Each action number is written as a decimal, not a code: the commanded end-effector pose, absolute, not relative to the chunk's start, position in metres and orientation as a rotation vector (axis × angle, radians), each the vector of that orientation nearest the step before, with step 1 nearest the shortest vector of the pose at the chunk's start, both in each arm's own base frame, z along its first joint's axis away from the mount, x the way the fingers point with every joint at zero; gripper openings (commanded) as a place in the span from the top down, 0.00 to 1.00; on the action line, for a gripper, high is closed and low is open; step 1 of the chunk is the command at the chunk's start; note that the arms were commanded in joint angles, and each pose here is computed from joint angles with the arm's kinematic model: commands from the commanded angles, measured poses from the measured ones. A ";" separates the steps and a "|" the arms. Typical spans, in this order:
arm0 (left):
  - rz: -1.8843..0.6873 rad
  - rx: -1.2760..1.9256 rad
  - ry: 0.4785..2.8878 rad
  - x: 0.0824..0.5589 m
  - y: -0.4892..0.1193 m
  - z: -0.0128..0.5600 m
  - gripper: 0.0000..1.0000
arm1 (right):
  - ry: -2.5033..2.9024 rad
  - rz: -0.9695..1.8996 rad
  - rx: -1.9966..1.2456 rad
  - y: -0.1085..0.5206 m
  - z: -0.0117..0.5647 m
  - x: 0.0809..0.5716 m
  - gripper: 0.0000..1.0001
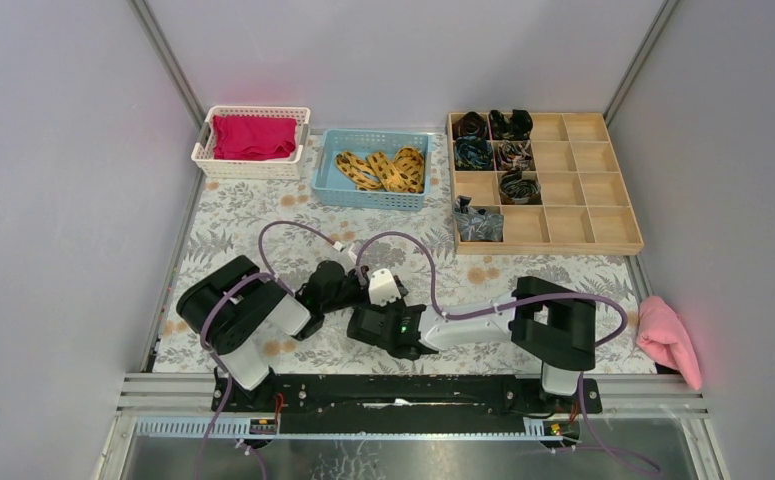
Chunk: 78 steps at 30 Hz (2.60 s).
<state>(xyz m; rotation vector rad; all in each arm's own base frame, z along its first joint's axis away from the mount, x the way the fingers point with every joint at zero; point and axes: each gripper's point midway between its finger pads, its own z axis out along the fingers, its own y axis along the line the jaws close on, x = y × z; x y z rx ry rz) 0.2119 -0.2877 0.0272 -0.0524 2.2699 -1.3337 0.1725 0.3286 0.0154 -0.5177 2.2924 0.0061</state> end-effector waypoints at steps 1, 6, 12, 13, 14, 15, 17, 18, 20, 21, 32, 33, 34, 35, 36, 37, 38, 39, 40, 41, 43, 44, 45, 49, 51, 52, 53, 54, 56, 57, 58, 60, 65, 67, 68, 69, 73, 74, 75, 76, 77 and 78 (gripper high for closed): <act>-1.283 0.027 2.482 0.166 -0.270 -0.011 1.00 | 2.491 -0.277 -0.377 0.258 -0.046 0.166 0.96; -1.287 0.045 2.448 0.183 -0.281 0.010 0.99 | 2.507 -0.310 -0.357 0.246 -0.049 0.160 1.00; -1.247 0.101 2.367 0.230 -0.303 0.067 0.75 | 2.547 -0.186 -0.349 0.242 -0.050 0.147 1.00; -1.246 0.108 2.321 0.246 -0.309 0.088 0.67 | 2.546 -0.181 -0.347 0.240 -0.050 0.145 1.00; -1.237 0.111 2.296 0.255 -0.311 0.103 0.61 | 2.551 -0.184 -0.351 0.238 -0.051 0.143 1.00; -1.217 0.111 2.286 0.265 -0.312 0.115 0.57 | 2.551 -0.195 -0.351 0.236 -0.051 0.142 1.00; -1.195 0.121 2.239 0.282 -0.313 0.143 0.55 | 2.551 -0.215 -0.360 0.232 -0.052 0.140 1.00; -1.175 0.113 2.224 0.290 -0.311 0.154 0.54 | 2.549 -0.218 -0.364 0.232 -0.052 0.140 1.00; -1.110 0.078 2.204 0.304 -0.302 0.171 0.54 | 2.530 -0.233 -0.346 0.230 -0.047 0.143 1.00; -1.081 0.065 2.191 0.309 -0.296 0.178 0.55 | 2.515 -0.240 -0.337 0.229 -0.043 0.145 1.00; -0.845 -0.063 2.107 0.312 -0.227 0.204 0.78 | 2.307 -0.397 -0.258 0.222 0.029 0.182 1.00; -0.836 -0.071 2.092 0.312 -0.223 0.210 0.79 | 2.292 -0.403 -0.240 0.221 0.036 0.185 1.00; -0.822 -0.082 2.073 0.314 -0.217 0.217 0.79 | 2.263 -0.430 -0.222 0.215 0.047 0.190 1.00; -0.798 -0.097 2.064 0.314 -0.211 0.220 0.79 | 2.237 -0.444 -0.202 0.211 0.058 0.194 1.00; -0.768 -0.115 2.056 0.315 -0.203 0.225 0.79 | 2.213 -0.444 -0.179 0.207 0.070 0.198 1.00; -0.745 -0.124 2.038 0.316 -0.198 0.230 0.79 | 2.189 -0.441 -0.161 0.205 0.082 0.202 1.00; -0.723 -0.135 2.025 0.316 -0.193 0.235 0.79 | 2.169 -0.431 -0.137 0.203 0.093 0.205 1.00; -0.701 -0.152 2.020 0.315 -0.187 0.237 0.79 | 2.147 -0.416 -0.117 0.201 0.106 0.207 1.00; -0.683 -0.174 2.002 0.316 -0.182 0.241 0.80 | 2.121 -0.388 -0.087 0.200 0.122 0.210 1.00; -0.689 -0.182 1.985 0.315 -0.181 0.245 0.81 | 2.101 -0.385 -0.076 0.196 0.132 0.211 1.00; -0.723 -0.174 1.961 0.312 -0.183 0.250 0.82 | 2.056 -0.391 -0.019 0.185 0.158 0.218 1.00; -0.738 -0.168 1.957 0.311 -0.185 0.251 0.83 | 2.040 -0.406 -0.004 0.178 0.168 0.221 1.00; -0.757 -0.160 1.954 0.310 -0.188 0.251 0.84 | 2.026 -0.423 0.029 0.169 0.177 0.227 1.00; -0.836 -0.125 1.973 0.310 -0.203 0.243 0.88 | 2.015 -0.509 0.145 0.131 0.191 0.250 1.00; -0.880 -0.102 1.981 0.310 -0.212 0.238 0.89 | 2.032 -0.526 0.231 0.111 0.189 0.268 1.00; -0.902 -0.090 1.986 0.310 -0.216 0.236 0.90 | 2.048 -0.546 0.242 0.099 0.187 0.277 1.00; -0.922 -0.079 1.986 0.311 -0.220 0.235 0.90 | 2.060 -0.549 0.265 0.089 0.185 0.285 1.00; -0.934 -0.073 1.991 0.312 -0.223 0.232 0.91 | 2.060 -0.552 0.302 0.078 0.184 0.294 1.00; -0.960 -0.057 1.994 0.315 -0.229 0.228 0.91 | 2.072 -0.593 0.360 0.054 0.184 0.305 1.00; -0.971 -0.046 1.999 0.315 -0.232 0.225 0.91 | 2.082 -0.612 0.382 0.045 0.186 0.311 1.00; -0.977 -0.042 2.007 0.316 -0.234 0.223 0.92 | 2.104 -0.617 0.387 0.039 0.185 0.317 1.00; -0.982 -0.038 2.018 0.317 -0.236 0.218 0.92 | 2.134 -0.632 0.407 0.030 0.185 0.327 1.00; -0.981 -0.038 2.022 0.320 -0.238 0.217 0.92 | 2.249 -0.694 0.380 0.022 0.167 0.350 1.00; -0.986 -0.034 2.026 0.319 -0.238 0.216 0.92 | 2.309 -0.716 0.344 0.022 0.154 0.355 1.00; -0.984 -0.033 2.026 0.319 -0.238 0.216 0.92 | 2.326 -0.726 0.340 0.021 0.149 0.358 1.00; -0.983 -0.030 2.028 0.319 -0.238 0.216 0.92 | 2.352 -0.732 0.323 0.021 0.144 0.360 1.00; -0.988 -0.019 2.026 0.317 -0.238 0.218 0.92 | 2.450 -0.783 0.274 0.018 0.131 0.361 1.00; -0.990 -0.019 2.025 0.317 -0.237 0.219 0.93 | 2.482 -0.800 0.252 0.017 0.125 0.360 1.00; -0.993 -0.018 2.024 0.316 -0.237 0.220 0.93 | 2.505 -0.816 0.244 0.015 0.122 0.360 1.00; -0.993 -0.016 2.024 0.316 -0.237 0.220 0.93 | 2.520 -0.825 0.235 0.014 0.120 0.358 1.00; -0.993 -0.016 2.025 0.316 -0.237 0.220 0.93 | 2.540 -0.820 0.220 0.014 0.116 0.357 1.00; -0.992 -0.016 2.024 0.316 -0.237 0.220 0.93 | 2.558 -0.820 0.217 0.013 0.113 0.354 1.00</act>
